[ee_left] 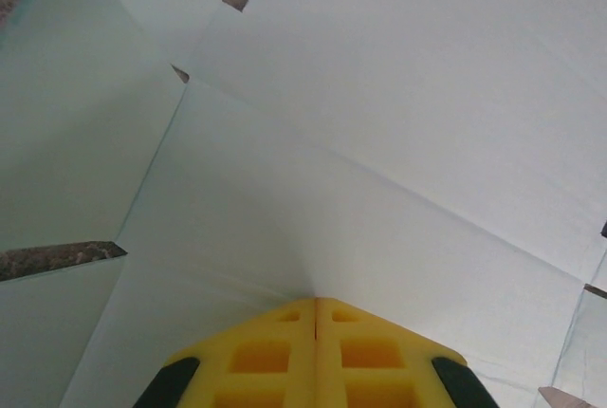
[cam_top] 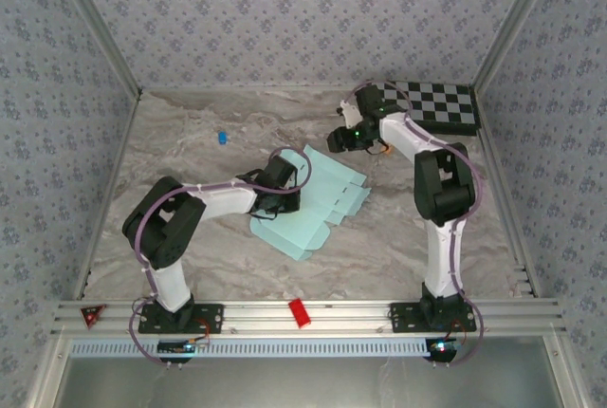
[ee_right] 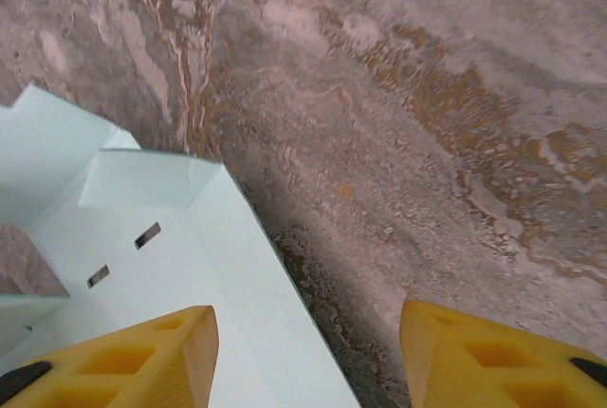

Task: Fold the paper box

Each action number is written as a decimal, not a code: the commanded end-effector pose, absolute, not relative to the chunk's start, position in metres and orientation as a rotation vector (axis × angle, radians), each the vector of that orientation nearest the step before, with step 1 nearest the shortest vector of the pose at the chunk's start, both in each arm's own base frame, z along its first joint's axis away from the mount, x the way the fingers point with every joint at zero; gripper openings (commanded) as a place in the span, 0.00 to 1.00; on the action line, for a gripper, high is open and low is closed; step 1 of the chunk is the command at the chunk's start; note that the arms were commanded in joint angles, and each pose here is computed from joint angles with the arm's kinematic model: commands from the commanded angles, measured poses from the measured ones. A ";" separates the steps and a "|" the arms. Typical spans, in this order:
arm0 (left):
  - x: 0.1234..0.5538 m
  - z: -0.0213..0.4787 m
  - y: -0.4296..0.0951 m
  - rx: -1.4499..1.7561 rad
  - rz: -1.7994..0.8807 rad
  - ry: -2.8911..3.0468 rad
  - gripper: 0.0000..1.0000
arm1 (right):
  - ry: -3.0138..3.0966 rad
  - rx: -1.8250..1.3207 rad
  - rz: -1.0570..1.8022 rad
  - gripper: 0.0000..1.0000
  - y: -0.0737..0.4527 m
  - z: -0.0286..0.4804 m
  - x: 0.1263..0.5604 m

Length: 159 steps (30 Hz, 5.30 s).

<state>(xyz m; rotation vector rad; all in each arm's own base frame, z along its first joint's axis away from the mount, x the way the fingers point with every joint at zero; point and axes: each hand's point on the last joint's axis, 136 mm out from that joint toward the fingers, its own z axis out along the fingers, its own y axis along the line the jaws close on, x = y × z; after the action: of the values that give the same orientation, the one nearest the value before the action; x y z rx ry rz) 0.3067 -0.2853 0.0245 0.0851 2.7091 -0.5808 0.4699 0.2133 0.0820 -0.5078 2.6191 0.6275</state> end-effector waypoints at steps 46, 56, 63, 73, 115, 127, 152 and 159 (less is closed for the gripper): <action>0.286 -0.006 -0.276 0.084 -0.446 2.826 0.00 | 2.708 -0.925 0.772 0.24 0.221 0.061 0.421; 0.289 0.000 -0.284 0.095 -0.508 2.801 0.00 | 2.693 -1.061 0.629 0.19 0.222 0.061 0.414; 0.289 0.005 -0.285 0.098 -0.522 2.789 0.00 | 2.645 -1.097 0.474 0.13 0.220 0.062 0.421; 0.295 0.035 -0.284 0.093 -0.553 2.713 0.13 | 2.465 -1.129 0.190 0.00 0.207 0.093 0.441; 0.277 0.023 -0.265 -0.349 -0.795 2.632 0.00 | 1.659 -1.321 -0.365 0.00 0.274 0.161 0.403; 0.284 0.026 -0.277 -0.368 -0.863 2.600 0.00 | 1.550 -1.381 -0.401 0.00 0.281 0.145 0.389; 0.278 0.030 -0.274 -0.276 -0.800 2.617 0.00 | 1.407 -1.371 -0.570 0.00 0.285 0.154 0.407; 0.269 0.029 -0.258 -0.281 -0.737 2.622 0.12 | 1.398 -1.368 -0.584 0.00 0.284 0.158 0.411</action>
<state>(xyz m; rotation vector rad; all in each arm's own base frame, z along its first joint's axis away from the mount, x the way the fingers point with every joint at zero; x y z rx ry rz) 0.2793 -0.2690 0.0335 -0.3065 2.5964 -0.8089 0.4016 0.2826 0.1443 -1.4087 1.4203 -0.5561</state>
